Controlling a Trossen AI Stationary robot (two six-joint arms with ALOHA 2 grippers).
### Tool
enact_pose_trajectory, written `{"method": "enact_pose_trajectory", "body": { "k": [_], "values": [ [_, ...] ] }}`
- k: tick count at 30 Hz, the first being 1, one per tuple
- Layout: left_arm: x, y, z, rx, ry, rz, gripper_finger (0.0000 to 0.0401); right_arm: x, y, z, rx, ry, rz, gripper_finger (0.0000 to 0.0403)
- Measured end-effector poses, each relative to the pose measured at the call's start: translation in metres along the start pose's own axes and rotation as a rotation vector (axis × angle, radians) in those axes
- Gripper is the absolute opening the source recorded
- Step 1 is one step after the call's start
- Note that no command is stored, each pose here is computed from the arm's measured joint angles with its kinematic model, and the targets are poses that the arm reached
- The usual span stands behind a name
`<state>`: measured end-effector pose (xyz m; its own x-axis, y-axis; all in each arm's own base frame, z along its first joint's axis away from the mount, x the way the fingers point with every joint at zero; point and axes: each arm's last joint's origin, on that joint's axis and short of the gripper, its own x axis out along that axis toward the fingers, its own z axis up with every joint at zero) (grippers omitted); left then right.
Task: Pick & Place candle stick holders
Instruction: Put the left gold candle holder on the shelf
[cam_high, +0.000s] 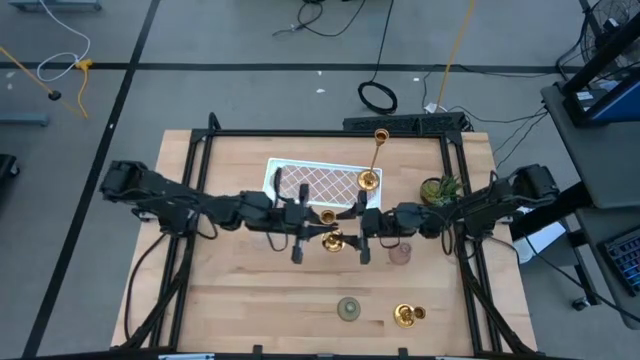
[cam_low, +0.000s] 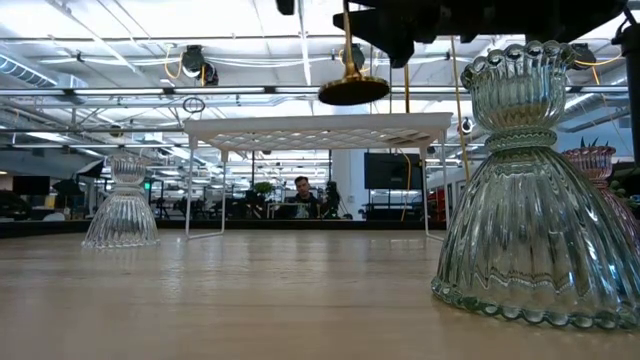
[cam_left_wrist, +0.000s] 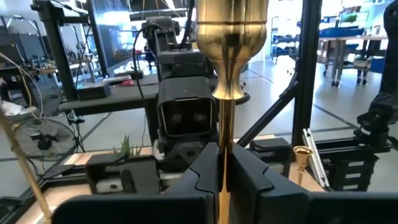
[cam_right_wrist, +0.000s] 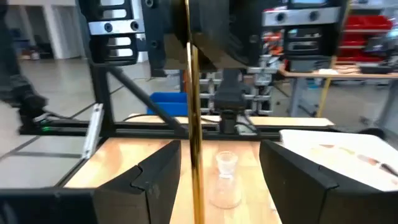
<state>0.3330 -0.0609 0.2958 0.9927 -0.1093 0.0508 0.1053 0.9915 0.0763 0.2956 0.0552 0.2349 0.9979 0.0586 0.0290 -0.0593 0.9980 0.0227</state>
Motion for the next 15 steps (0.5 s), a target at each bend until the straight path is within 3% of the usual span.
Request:
{"method": "enact_pose_trajectory", "body": {
  "k": [7, 15],
  "values": [
    [0.0097, 0.0021, 0.0011, -0.004, -0.008, -0.059, 0.0015, 0.0000, 0.0009, -0.0002, 0.004, 0.002, 0.035, 0.0188],
    [0.0086, 0.0027, 0.0015, -0.015, 0.007, -0.048, 0.0031, -0.0012, 0.0010, 0.0020, -0.029, -0.003, 0.040, 0.0048]
  ]
}}
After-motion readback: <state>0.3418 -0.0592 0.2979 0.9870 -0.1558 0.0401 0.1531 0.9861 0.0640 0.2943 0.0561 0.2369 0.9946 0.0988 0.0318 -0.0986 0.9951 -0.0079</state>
